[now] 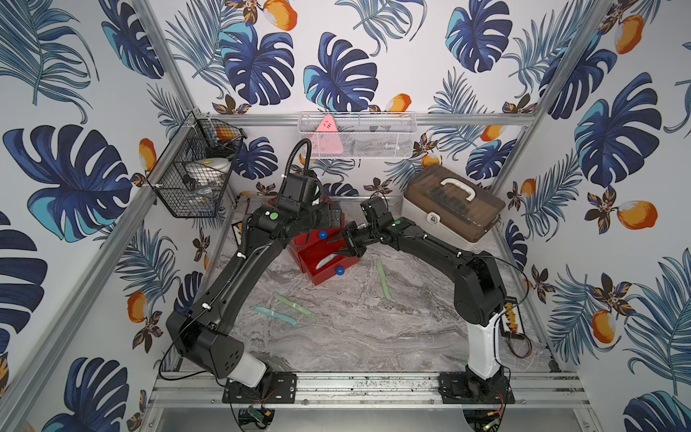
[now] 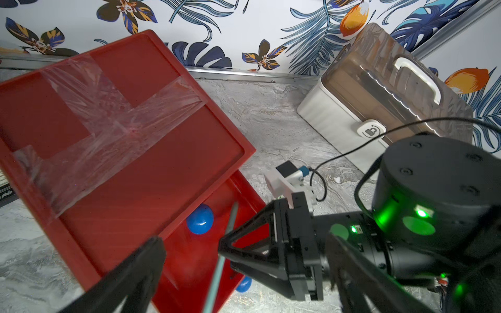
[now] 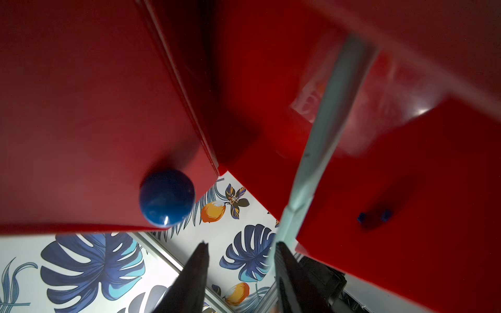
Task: Place the fruit knives into the drawer by color
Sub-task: Place the fruit knife in the drawer, then pick up the fruit knife from the center of the board.
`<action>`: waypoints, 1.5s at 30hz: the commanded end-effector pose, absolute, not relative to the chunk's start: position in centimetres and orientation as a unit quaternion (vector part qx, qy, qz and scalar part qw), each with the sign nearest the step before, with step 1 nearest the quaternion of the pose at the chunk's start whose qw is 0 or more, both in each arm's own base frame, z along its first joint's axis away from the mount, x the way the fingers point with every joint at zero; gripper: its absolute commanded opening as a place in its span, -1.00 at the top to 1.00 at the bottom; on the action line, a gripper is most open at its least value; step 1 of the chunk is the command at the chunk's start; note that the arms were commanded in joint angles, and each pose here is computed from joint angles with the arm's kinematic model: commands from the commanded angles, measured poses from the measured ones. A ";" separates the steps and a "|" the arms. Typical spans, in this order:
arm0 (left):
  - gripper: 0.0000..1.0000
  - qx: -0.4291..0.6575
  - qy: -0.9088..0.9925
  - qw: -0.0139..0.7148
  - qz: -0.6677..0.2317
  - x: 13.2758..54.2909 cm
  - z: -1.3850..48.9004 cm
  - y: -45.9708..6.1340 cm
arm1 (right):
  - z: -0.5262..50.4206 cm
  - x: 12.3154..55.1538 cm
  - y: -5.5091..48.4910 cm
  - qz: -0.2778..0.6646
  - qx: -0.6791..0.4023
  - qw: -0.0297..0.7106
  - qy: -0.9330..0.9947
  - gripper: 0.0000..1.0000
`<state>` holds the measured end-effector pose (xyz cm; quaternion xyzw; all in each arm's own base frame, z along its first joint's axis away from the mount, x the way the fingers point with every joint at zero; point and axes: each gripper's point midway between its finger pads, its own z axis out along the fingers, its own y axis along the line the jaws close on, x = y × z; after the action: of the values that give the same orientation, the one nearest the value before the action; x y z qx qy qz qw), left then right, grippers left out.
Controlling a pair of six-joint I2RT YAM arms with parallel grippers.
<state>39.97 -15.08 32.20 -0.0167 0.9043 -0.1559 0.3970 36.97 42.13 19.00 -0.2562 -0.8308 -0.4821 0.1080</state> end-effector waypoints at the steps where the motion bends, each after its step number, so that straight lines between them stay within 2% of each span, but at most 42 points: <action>1: -0.98 -0.022 0.910 0.382 -0.161 39.2 31.8 -14.9 | 20.0 37.5 42.6 -0.495 -0.236 0.095 -0.831 -0.03; 9: -0.98 -0.056 0.926 0.343 -0.150 36.1 30.7 -13.4 | 22.7 35.2 41.2 -0.503 -0.193 0.083 -0.838 -0.30; 15: -0.98 -0.143 0.939 0.297 -0.103 31.7 29.4 -10.0 | 24.3 30.7 38.6 -0.506 -0.119 0.070 -0.852 -0.71; 19: -0.98 -0.229 0.935 0.259 -0.075 28.0 27.4 -7.5 | 25.6 28.3 36.8 -0.506 -0.050 0.035 -0.860 -0.95; 23: -0.97 -0.309 0.927 0.206 -0.051 24.6 24.4 -5.9 | 26.9 25.7 36.0 -0.506 0.025 0.006 -0.862 -0.99; 31: -0.78 -0.402 0.908 0.113 -0.042 20.6 17.9 -5.4 | 26.5 19.7 37.1 -0.498 0.151 -0.019 -0.854 -1.00; 38: -0.29 -0.514 0.851 0.064 -0.087 17.5 11.6 -4.9 | 26.0 17.7 37.4 -0.477 0.193 -0.031 -0.857 -1.00; 41: -0.15 -0.536 0.839 0.043 -0.081 16.6 9.3 -4.4 | 25.9 17.4 37.4 -0.478 0.198 -0.030 -0.855 -1.00; 45: -0.05 -0.537 0.839 0.031 -0.081 17.2 7.7 -4.0 | 25.8 17.2 37.5 -0.481 0.201 -0.025 -0.853 -1.00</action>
<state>15.86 -3.68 8.18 -0.5256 0.8485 -0.0563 0.0266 17.24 37.53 25.69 0.1899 -0.8559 -0.4806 -0.0181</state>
